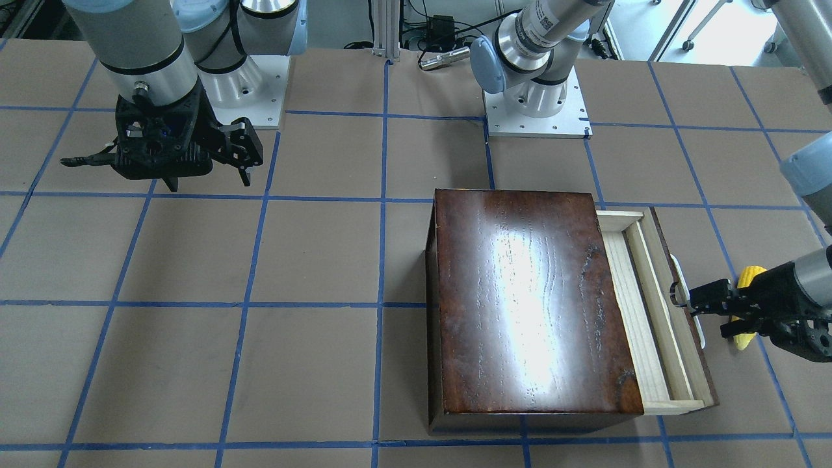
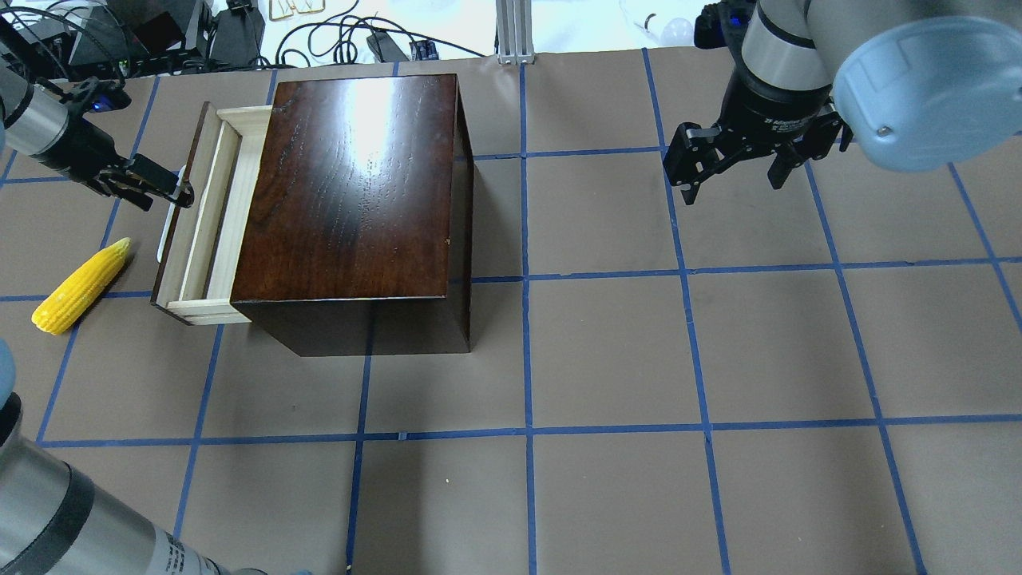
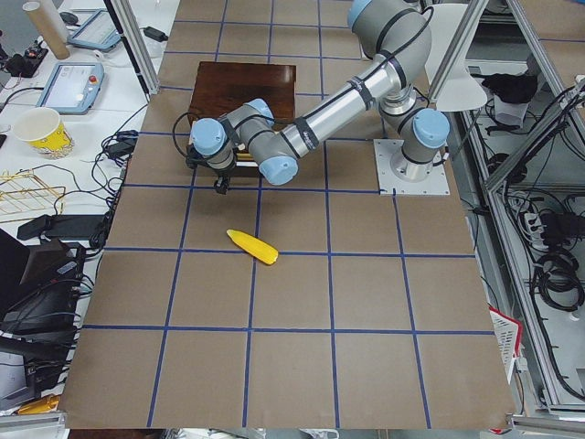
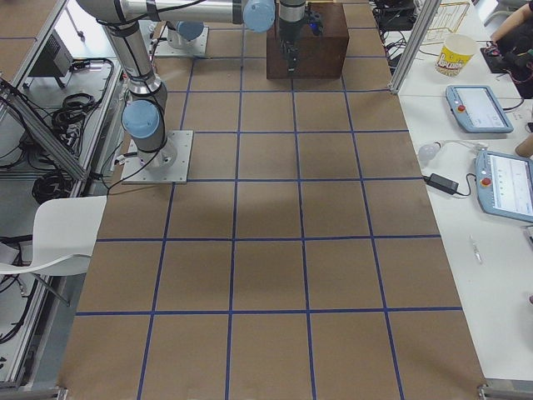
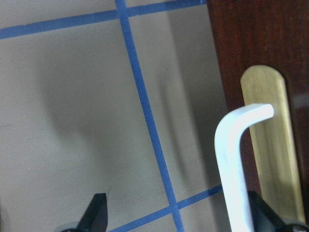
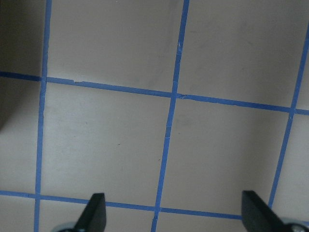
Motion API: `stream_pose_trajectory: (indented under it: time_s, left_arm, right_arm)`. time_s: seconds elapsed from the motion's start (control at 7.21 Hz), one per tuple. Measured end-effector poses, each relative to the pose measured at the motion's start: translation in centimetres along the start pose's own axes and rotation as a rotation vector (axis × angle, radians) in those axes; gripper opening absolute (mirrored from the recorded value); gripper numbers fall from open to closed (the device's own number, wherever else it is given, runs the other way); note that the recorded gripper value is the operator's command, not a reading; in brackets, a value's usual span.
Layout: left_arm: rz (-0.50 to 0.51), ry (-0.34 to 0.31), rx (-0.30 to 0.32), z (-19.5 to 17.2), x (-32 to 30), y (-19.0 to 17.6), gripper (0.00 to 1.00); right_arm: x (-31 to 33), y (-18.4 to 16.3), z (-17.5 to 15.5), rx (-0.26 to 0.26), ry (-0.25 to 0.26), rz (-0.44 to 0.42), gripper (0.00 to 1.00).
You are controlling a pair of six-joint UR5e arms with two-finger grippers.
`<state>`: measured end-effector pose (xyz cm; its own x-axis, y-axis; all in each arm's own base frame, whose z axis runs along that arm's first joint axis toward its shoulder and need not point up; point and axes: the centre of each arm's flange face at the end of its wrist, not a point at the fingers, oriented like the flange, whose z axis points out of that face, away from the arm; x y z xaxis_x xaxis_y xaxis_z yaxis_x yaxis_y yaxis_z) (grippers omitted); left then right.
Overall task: Open drawer and put corn inside
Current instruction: 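Pull the drawer out by its handle with the left gripper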
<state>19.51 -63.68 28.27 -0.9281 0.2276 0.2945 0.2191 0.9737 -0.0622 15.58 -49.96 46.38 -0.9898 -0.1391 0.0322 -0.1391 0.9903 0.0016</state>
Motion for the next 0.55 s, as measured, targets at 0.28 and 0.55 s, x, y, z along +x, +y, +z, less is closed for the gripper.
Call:
stream_pose_trajectory:
  time_s: [0.28,0.55]
  left_arm:
    - [0.002,-0.009,-0.003,-0.26,-0.36,0.17,1.00]
    - [0.007,-0.016,-0.007,-0.34,-0.52,0.25,1.00]
  right_arm:
    - [0.06,-0.02,0.03,-0.001,0.000,0.001,1.00]
    - [0.02,-0.02,0.03,-0.001,0.000,0.000,1.00]
